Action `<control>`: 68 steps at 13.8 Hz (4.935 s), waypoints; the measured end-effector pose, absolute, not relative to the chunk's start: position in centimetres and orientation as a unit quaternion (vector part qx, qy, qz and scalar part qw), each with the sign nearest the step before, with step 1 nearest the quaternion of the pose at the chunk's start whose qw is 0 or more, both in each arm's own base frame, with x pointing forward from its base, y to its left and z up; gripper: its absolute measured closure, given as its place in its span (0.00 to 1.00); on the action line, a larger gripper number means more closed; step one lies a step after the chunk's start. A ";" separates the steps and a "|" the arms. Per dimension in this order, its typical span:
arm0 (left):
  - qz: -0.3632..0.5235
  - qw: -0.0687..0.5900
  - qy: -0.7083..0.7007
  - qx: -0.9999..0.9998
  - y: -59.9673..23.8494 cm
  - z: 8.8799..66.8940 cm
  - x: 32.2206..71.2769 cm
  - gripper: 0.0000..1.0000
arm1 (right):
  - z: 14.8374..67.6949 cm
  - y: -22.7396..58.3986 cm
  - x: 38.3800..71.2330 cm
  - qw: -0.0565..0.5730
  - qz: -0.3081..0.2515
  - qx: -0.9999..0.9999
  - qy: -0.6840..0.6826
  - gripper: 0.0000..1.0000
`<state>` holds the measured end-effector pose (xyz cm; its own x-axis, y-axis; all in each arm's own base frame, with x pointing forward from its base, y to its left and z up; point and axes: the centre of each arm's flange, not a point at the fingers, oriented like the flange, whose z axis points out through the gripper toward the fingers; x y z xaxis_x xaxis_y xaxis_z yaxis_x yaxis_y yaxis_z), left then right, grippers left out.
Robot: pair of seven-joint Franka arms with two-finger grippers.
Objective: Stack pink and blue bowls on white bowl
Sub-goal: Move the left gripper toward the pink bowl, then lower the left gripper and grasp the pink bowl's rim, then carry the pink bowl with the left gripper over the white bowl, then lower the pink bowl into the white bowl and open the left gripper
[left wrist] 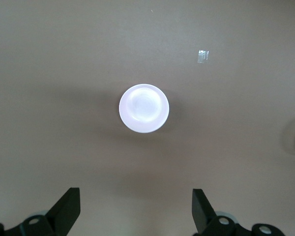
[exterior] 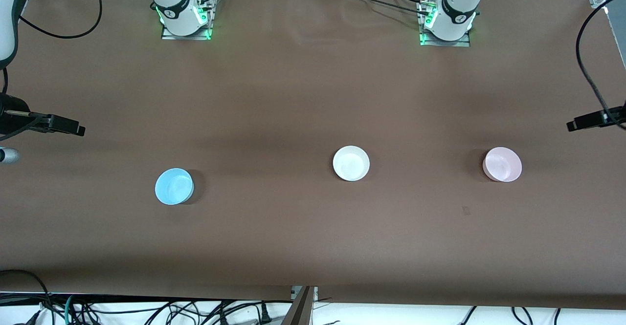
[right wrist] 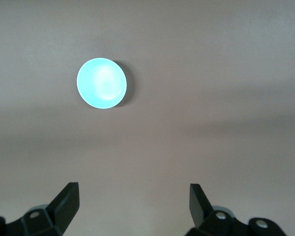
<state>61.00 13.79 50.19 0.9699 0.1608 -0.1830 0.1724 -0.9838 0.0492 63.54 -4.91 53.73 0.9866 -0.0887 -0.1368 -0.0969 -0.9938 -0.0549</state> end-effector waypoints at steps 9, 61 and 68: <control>-0.055 0.125 -0.001 0.991 19.6 30.8 59.7 0.00 | 54.1 -4.0 63.2 0.035 0.072 -0.996 0.038 0.01; -0.026 0.162 0.015 0.986 -27.6 26.2 61.2 0.97 | 50.1 -4.7 58.3 0.024 0.010 -0.999 0.032 0.02; -0.034 0.161 0.013 0.986 -28.2 24.1 59.9 0.97 | 49.9 -4.7 58.4 0.024 0.010 -0.999 0.032 0.01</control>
